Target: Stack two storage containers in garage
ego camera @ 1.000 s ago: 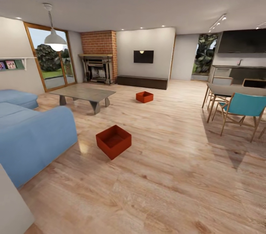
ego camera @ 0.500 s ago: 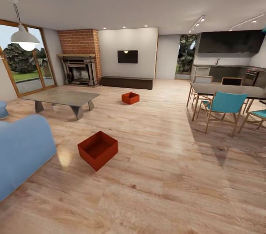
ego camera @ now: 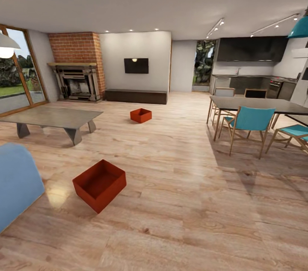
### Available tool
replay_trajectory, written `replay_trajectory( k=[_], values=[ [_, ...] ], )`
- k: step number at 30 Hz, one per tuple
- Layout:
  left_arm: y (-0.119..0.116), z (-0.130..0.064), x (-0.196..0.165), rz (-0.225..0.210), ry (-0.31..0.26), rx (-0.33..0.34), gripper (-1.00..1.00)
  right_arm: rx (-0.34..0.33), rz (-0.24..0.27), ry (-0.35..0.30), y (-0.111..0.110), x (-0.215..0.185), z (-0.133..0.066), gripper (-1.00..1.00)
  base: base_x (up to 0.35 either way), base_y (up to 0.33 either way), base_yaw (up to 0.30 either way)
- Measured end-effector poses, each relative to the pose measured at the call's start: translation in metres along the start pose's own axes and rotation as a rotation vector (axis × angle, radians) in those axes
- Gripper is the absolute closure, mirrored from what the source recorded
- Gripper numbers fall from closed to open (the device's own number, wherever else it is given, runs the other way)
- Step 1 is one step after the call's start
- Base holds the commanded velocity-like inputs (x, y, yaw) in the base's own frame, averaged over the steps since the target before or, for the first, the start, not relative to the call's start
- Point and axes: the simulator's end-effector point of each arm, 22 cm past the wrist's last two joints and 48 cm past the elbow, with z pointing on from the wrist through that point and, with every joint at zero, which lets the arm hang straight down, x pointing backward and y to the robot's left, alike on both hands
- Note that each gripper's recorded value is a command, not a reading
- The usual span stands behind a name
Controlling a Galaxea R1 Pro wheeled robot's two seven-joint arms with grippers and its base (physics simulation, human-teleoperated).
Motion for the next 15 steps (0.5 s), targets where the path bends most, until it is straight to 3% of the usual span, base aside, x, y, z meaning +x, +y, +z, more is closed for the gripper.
replay_trajectory(
  k=[5,15],
  values=[
    [0.0,0.0,0.0,0.0,0.0,0.0,-1.0,0.0,0.0,0.008,-0.0002,0.0031,-0.0002,-1.0,0.331,0.0,0.049],
    [0.0,0.0,0.0001,0.0,0.0,0.0,-1.0,0.002,0.001,0.006,-0.0011,0.0029,-0.0002,-1.0,0.331,0.0,0.252]
  ],
)
